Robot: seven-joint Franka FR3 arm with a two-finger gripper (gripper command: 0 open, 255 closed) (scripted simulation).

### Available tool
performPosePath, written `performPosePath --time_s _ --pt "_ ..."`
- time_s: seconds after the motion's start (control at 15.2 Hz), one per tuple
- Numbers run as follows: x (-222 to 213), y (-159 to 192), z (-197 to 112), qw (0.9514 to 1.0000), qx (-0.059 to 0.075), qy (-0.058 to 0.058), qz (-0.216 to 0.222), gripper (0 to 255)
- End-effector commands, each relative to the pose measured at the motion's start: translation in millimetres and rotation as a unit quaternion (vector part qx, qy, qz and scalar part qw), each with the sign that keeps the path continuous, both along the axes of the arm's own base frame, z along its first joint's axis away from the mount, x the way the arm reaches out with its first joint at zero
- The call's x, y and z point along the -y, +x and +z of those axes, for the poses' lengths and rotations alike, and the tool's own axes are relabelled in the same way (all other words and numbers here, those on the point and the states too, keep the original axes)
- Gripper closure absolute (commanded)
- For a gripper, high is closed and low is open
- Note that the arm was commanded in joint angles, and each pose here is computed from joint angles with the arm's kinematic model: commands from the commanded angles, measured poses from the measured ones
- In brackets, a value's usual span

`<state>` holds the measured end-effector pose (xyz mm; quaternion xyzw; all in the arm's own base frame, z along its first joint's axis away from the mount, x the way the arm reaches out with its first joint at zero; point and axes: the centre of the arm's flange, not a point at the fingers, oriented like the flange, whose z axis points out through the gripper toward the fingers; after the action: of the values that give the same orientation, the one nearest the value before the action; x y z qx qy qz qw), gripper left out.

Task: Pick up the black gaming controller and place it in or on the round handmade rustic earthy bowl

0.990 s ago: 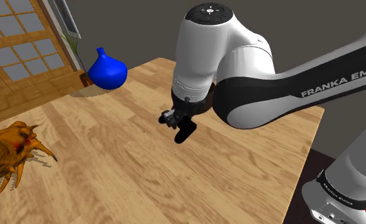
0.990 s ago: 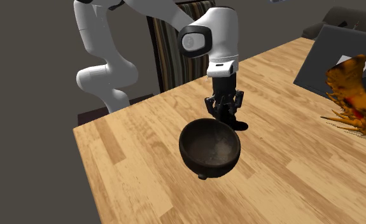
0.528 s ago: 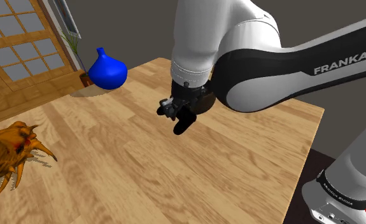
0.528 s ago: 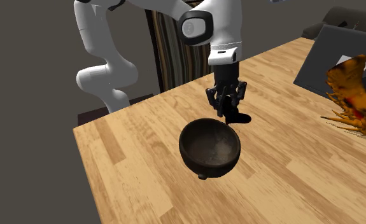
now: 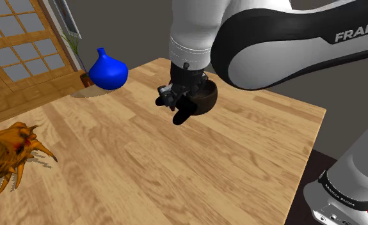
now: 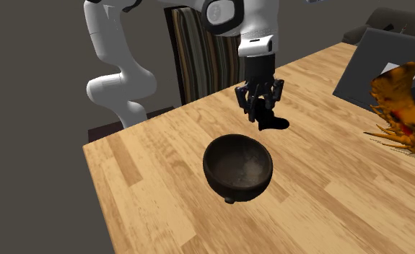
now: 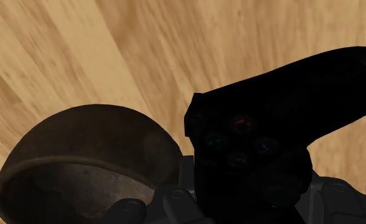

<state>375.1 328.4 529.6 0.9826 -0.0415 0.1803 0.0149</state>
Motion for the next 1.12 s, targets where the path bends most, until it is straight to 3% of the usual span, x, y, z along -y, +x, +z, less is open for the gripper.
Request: performPosePath --time_s 0.0,0.66,1.06 --pt "1 0 12 1.0000 0.000 0.000 0.000 255" --pt "1 0 61 1.0000 0.000 0.000 0.000 255" --pt "70 38 59 1.0000 0.000 0.000 0.000 255"
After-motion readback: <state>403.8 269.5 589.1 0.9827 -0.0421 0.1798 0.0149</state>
